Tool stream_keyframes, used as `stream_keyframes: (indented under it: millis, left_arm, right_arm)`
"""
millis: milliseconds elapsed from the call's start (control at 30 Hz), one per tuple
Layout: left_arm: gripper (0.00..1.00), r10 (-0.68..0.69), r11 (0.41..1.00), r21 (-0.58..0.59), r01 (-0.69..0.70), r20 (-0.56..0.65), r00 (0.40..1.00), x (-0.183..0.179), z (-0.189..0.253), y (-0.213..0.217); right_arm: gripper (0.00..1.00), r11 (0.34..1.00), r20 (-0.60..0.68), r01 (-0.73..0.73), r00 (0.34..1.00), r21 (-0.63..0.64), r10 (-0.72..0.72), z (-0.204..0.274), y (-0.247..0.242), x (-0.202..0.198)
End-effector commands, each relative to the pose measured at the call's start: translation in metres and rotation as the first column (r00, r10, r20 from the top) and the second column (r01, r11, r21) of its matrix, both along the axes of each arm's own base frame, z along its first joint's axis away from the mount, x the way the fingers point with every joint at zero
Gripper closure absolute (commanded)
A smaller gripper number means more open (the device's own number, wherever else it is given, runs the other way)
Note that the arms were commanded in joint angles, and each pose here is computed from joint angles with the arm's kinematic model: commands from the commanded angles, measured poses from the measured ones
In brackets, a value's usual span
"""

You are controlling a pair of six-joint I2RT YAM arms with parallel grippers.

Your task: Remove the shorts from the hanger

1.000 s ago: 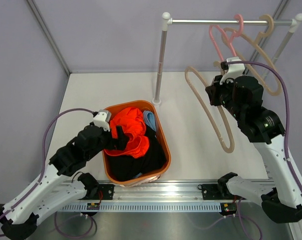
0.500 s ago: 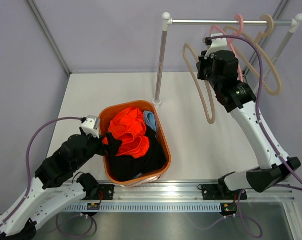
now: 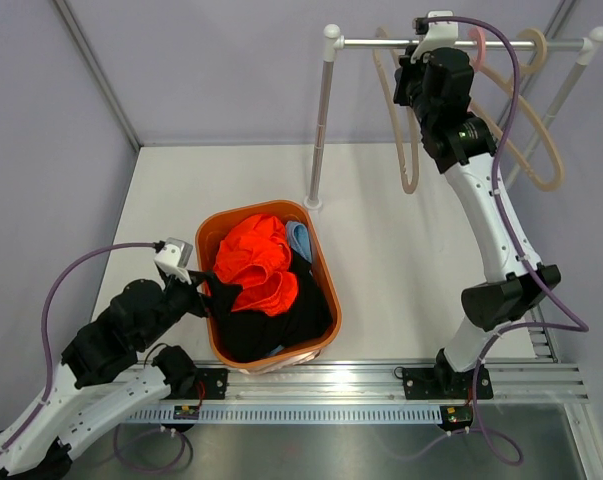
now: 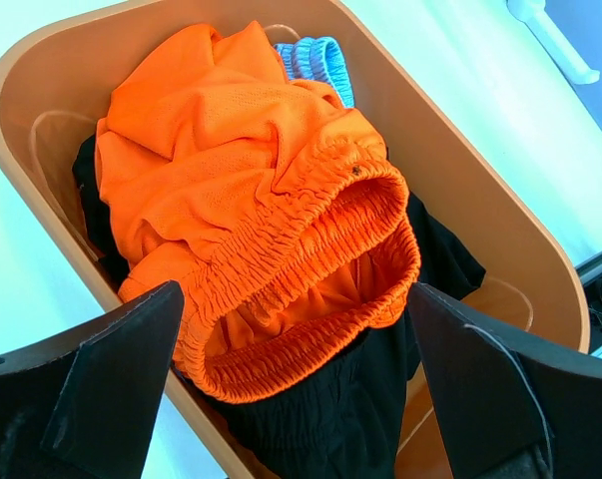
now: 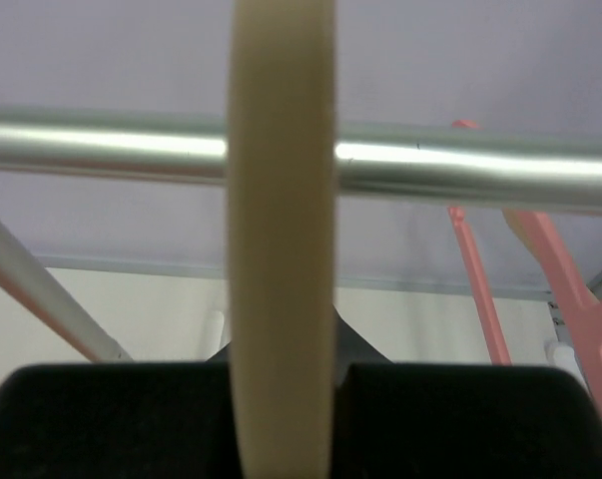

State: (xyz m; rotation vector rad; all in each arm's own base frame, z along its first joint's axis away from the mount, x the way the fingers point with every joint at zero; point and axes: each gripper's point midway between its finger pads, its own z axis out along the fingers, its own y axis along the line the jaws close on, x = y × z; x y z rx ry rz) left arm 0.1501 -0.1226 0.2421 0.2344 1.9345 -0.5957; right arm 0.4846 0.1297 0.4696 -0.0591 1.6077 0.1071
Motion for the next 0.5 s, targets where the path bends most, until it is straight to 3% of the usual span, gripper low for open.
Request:
stream_keyframes:
  millis: [0,233,467]
  left_arm:
    - [0.01,-0.003,1.0,-0.029,0.004,0.048,0.999,0.003,0.01,-0.002]
    - [0.01,-0.005,1.0,-0.023,0.006,0.043,0.999,0.003,0.009,-0.003]
    - [0.01,0.0,1.0,-0.023,0.001,0.043,0.999,0.003,0.008,-0.002]
  right_arm:
    - [1.0,1.0,0.057,-0.016,0.998,0.023,0.014,0.022,0.003,0.015]
    - [1.0,0.999,0.026,-0.034,0.999,0.023,0.033,0.013,0.013,0.045]
    - [1.0,0.998,-0.015,-0.032,0.999,0.061,0.033,-0.007,0.015,0.045]
